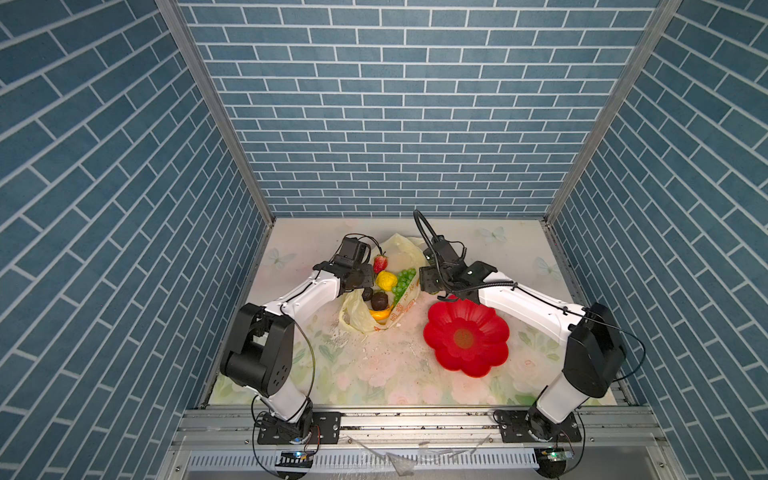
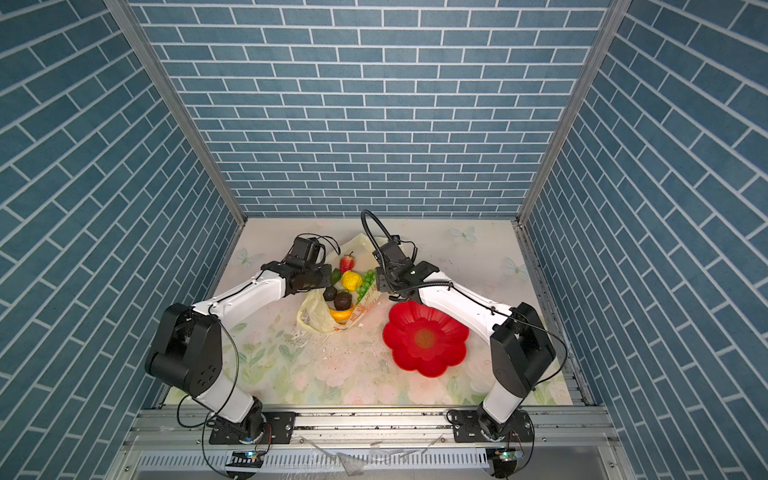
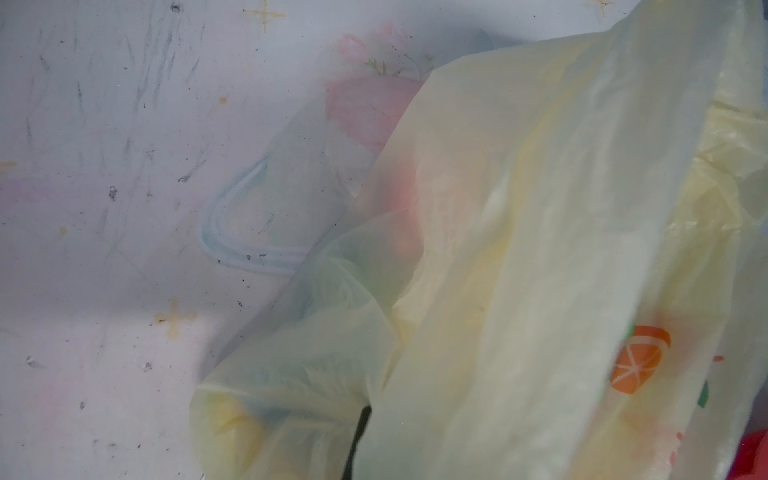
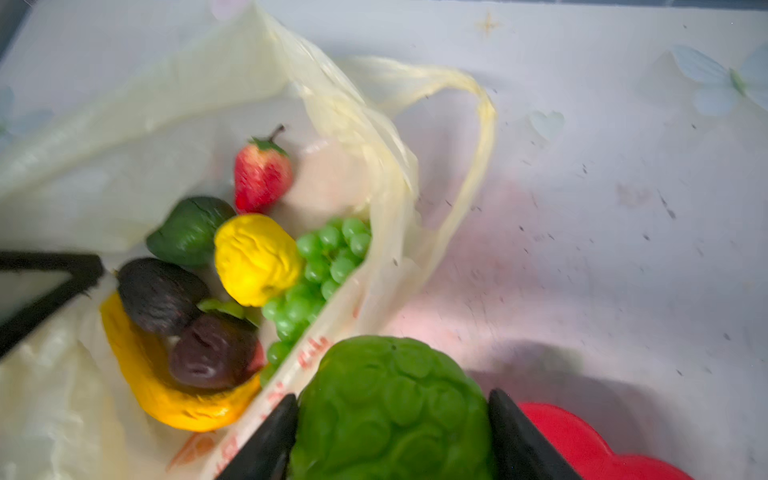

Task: Take the fake fruits out of the plastic bag
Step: 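Grasp the green bumpy fruit with the right gripper and move it over the plate, then lower the green bumpy fruit into the red plate and open the right gripper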

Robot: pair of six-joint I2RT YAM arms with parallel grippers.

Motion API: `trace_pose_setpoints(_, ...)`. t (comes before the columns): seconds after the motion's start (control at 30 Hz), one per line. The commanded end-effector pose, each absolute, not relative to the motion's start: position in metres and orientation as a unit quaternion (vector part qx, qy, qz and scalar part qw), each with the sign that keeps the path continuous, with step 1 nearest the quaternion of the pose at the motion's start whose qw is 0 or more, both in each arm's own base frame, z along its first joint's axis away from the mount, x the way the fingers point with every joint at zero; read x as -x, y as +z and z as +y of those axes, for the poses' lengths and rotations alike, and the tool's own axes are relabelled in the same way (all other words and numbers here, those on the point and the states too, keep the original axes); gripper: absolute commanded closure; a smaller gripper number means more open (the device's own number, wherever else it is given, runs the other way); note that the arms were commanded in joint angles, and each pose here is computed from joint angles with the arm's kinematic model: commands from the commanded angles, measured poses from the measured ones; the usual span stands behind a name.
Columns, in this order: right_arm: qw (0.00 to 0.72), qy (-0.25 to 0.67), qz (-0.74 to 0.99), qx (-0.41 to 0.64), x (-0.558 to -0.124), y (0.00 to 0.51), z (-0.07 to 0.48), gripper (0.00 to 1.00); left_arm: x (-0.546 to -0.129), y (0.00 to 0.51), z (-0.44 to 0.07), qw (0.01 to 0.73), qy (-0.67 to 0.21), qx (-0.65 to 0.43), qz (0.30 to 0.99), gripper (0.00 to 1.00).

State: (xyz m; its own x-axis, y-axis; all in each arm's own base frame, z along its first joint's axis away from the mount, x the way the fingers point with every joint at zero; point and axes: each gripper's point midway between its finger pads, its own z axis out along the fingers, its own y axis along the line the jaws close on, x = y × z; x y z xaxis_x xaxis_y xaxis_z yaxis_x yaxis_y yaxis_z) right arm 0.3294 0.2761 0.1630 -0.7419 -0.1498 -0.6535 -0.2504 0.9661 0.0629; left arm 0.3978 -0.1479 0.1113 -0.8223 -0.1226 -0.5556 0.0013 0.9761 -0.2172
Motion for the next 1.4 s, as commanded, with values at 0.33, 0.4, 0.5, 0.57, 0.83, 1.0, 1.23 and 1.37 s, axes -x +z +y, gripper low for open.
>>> trace_pose_setpoints(0.33, 0.339, -0.1, 0.925, 0.14, -0.269, 0.121, 0.203, 0.37, -0.394, 0.107, -0.14, 0.299, -0.09, 0.028, 0.95, 1.0)
trace_pose_setpoints(0.4, 0.342, -0.121, 0.921, 0.144, -0.265, 0.115, 0.198, 0.37, -0.394, 0.107, -0.139, 0.299, -0.089, 0.028, 0.95, 1.0)
trace_pose_setpoints(0.5, 0.346, -0.15, 0.915, 0.144, -0.262, 0.105, 0.188, 0.37, -0.394, 0.106, -0.14, 0.298, -0.089, 0.026, 0.95, 0.99)
trace_pose_setpoints(0.57, 0.347, -0.169, 0.911, 0.145, -0.261, 0.1, 0.182, 0.36, -0.394, 0.107, -0.14, 0.298, -0.09, 0.027, 0.95, 0.99)
trace_pose_setpoints(0.83, 0.361, -0.231, 0.894, 0.126, -0.262, 0.089, 0.162, 0.37, -0.394, 0.107, -0.14, 0.298, -0.089, 0.025, 0.95, 1.0)
trace_pose_setpoints(1.0, 0.365, -0.258, 0.887, 0.118, -0.264, 0.083, 0.155, 0.36, -0.394, 0.107, -0.14, 0.298, -0.089, 0.025, 0.95, 1.0)
trace_pose_setpoints(1.23, 0.361, -0.282, 0.881, 0.117, -0.264, 0.071, 0.151, 0.36, -0.395, 0.107, -0.141, 0.298, -0.093, 0.022, 0.95, 1.0)
trace_pose_setpoints(1.37, 0.354, -0.294, 0.88, 0.116, -0.264, 0.063, 0.148, 0.36, -0.395, 0.109, -0.141, 0.303, -0.094, 0.023, 0.948, 1.0)
